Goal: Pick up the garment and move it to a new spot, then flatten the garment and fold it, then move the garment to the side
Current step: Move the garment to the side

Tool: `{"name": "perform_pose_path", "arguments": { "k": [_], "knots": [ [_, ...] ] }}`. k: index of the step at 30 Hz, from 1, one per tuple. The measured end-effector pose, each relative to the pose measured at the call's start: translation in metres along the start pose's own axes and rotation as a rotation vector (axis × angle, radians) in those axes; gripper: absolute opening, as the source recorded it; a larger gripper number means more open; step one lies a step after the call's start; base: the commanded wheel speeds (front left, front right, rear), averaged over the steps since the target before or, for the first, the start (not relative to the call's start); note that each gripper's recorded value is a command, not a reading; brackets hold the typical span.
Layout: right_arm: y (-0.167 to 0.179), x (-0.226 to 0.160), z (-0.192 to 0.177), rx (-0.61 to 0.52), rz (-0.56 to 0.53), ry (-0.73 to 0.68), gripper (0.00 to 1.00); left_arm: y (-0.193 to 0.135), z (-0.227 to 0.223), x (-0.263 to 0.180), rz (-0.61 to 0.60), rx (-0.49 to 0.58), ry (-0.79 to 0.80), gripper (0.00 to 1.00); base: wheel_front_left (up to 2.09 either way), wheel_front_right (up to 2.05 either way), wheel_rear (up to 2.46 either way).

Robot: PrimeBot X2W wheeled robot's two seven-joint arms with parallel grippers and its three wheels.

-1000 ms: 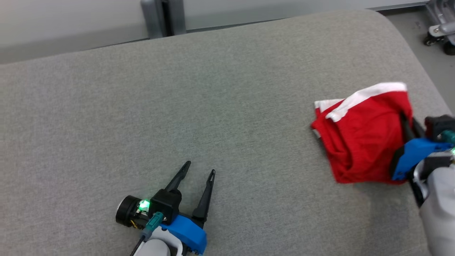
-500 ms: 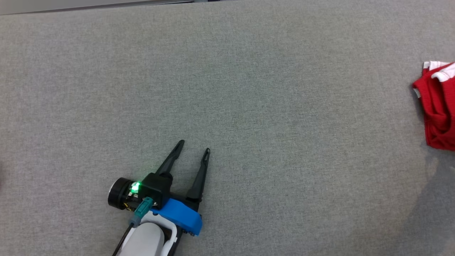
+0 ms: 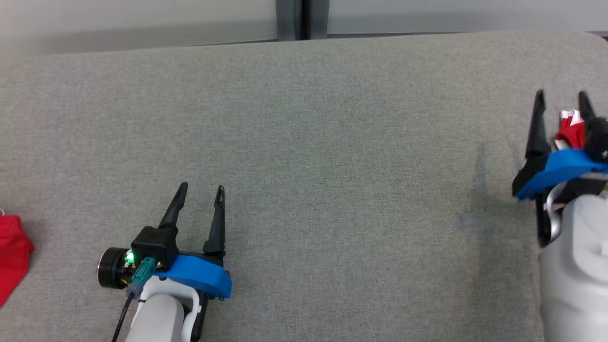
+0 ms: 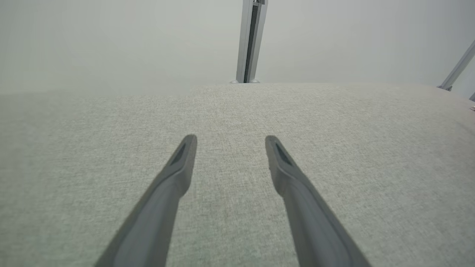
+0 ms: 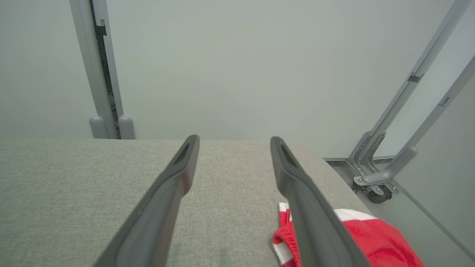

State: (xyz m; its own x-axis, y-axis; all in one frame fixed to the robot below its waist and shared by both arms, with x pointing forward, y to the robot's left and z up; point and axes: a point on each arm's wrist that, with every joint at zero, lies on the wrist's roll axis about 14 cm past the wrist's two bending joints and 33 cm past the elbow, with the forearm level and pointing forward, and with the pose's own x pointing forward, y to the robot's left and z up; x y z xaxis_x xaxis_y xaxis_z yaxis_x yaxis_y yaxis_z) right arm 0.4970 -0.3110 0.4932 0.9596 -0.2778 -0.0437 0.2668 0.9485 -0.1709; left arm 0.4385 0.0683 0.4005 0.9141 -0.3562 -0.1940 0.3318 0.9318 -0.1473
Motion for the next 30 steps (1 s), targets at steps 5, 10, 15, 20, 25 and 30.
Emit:
{"name": "perform_pose_path", "arguments": {
  "k": [5,10,15,20,25,30],
  "knots": [
    [0.050,-0.034,-0.017,0.104,0.142,0.023,1.00,0.024,0.010,-0.018,0.092,0.002,-0.023,1.00,0.00,0.00,0.00],
    [0.084,-0.072,-0.040,0.204,0.240,0.084,1.00,0.043,0.012,-0.042,0.171,0.000,-0.028,1.00,0.00,0.00,0.00],
    [0.104,-0.098,-0.048,0.224,0.309,0.113,1.00,0.050,0.011,-0.062,0.214,-0.002,-0.028,1.00,0.00,0.00,0.00],
    [0.108,-0.108,-0.039,0.250,0.327,0.086,1.00,0.051,0.011,-0.077,0.235,-0.017,-0.034,1.00,0.00,0.00,0.00],
    [0.104,-0.117,-0.029,0.276,0.321,0.058,1.00,0.046,0.015,-0.089,0.244,-0.023,-0.053,1.00,0.00,0.00,0.00],
    [0.106,-0.128,-0.025,0.277,0.338,0.045,1.00,0.042,0.017,-0.099,0.247,-0.023,-0.066,1.00,0.00,0.00,0.00]
  ]
}}
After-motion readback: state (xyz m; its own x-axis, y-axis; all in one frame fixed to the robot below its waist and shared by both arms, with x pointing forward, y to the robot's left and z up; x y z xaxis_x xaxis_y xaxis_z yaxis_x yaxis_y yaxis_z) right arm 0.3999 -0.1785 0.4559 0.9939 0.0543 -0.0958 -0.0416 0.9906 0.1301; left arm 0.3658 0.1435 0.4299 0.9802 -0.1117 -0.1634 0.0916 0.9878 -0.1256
